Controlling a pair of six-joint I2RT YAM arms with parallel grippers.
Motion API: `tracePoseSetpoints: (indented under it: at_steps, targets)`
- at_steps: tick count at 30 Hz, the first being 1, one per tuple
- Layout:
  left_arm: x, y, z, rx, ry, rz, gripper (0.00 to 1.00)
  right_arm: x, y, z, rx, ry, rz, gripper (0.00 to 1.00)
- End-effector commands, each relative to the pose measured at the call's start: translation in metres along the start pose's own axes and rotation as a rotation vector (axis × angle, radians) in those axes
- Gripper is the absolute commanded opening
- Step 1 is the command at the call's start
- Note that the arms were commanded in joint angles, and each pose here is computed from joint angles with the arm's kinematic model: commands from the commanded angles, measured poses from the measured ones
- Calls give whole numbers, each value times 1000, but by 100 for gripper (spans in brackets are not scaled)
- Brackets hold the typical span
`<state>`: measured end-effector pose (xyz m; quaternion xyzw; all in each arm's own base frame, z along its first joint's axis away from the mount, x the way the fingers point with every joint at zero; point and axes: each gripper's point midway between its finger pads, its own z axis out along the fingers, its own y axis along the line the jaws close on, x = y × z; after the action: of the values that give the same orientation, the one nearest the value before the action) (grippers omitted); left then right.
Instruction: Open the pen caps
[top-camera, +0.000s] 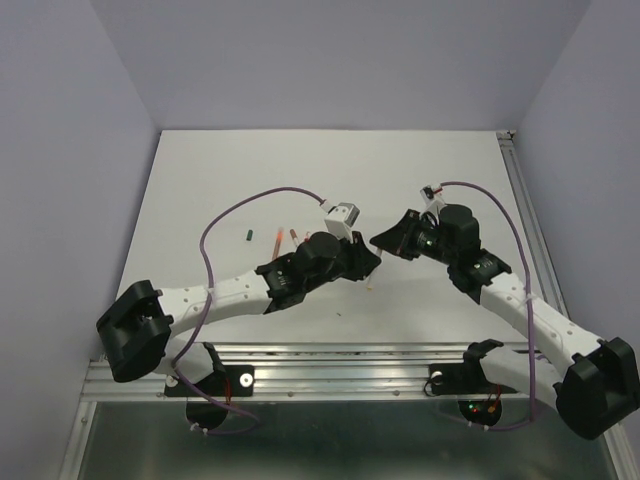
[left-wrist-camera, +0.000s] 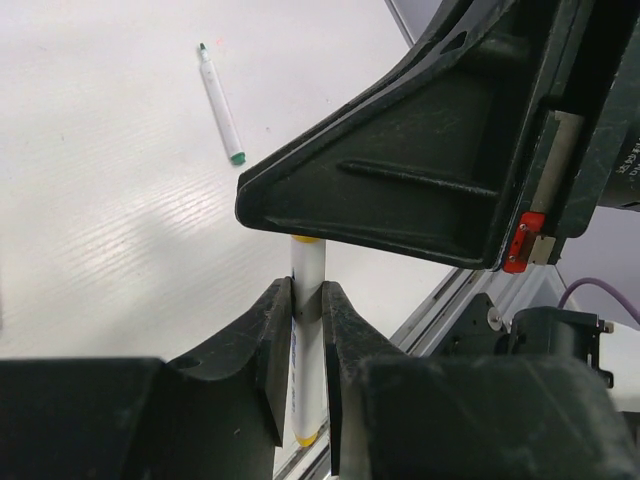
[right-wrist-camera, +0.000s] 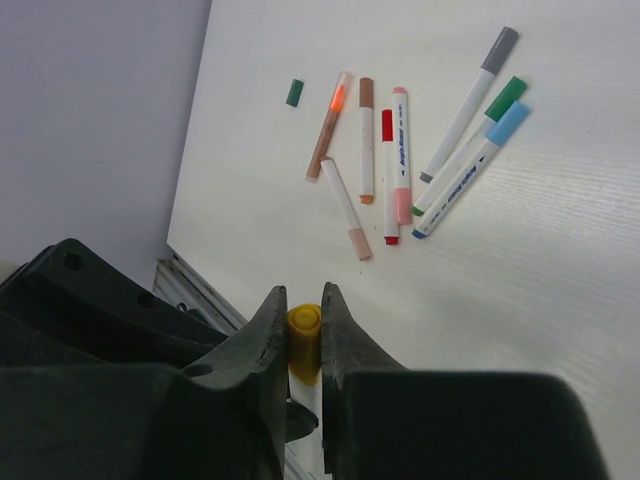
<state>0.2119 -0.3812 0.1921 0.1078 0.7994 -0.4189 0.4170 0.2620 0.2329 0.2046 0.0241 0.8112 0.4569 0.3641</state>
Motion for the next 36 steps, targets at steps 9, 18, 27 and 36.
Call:
tracePoseSetpoints:
  at_steps: [9,18,27,36]
  targets:
    - [-32,-37,-6,100,-61,-11,39,-34,39,-9,-72,-120,-9,1]
    - [-24,-35,2,96,-35,38,43,-39,47,-13,-85,-135,15,1]
    - [-14,-24,13,39,2,54,35,-39,56,-16,-108,-122,39,1]
    - [-1,-40,-2,90,21,22,0,-61,21,-10,82,-223,11,1]
